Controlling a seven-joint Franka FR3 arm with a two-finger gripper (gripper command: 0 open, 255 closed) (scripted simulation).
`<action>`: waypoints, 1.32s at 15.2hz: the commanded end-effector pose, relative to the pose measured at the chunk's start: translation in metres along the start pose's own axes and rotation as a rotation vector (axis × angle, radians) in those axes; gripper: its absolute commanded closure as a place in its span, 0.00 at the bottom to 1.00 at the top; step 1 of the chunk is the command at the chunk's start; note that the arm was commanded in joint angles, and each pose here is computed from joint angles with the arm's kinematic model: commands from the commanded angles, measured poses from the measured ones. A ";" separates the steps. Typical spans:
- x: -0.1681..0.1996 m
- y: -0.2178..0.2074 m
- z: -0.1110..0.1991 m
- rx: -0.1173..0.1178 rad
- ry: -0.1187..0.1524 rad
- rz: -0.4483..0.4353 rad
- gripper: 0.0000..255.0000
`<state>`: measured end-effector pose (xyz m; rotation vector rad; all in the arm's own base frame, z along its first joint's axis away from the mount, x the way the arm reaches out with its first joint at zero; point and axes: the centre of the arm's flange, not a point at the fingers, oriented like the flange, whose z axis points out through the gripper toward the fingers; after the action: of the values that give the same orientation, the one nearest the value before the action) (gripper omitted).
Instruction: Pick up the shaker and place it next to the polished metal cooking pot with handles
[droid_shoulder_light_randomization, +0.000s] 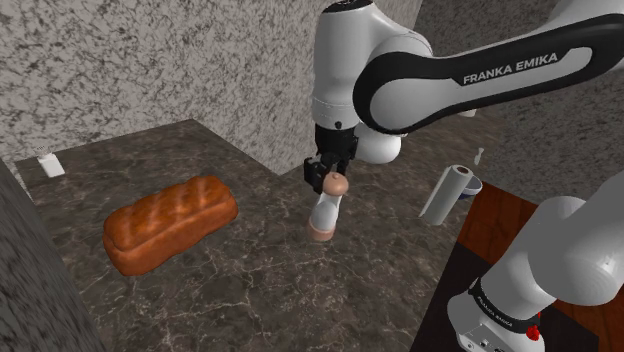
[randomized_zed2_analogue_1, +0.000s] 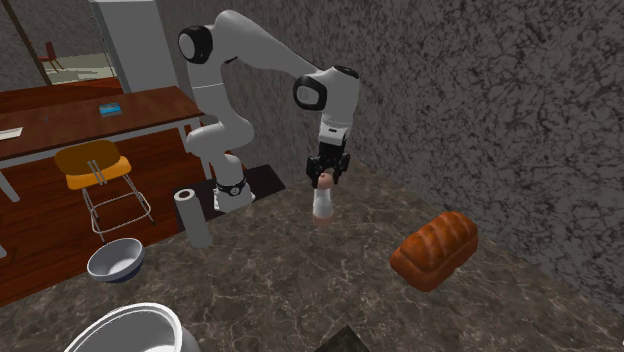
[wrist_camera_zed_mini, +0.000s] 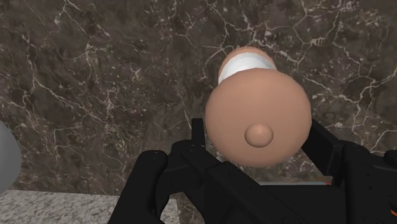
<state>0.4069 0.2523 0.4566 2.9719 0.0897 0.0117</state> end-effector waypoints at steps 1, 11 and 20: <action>0.000 0.002 -0.011 0.000 0.000 0.000 1.00; 0.000 0.010 -0.064 0.000 0.000 0.000 1.00; 0.000 0.018 -0.110 0.000 0.000 0.000 1.00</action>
<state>0.4062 0.2533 0.5623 2.9720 0.0899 0.0116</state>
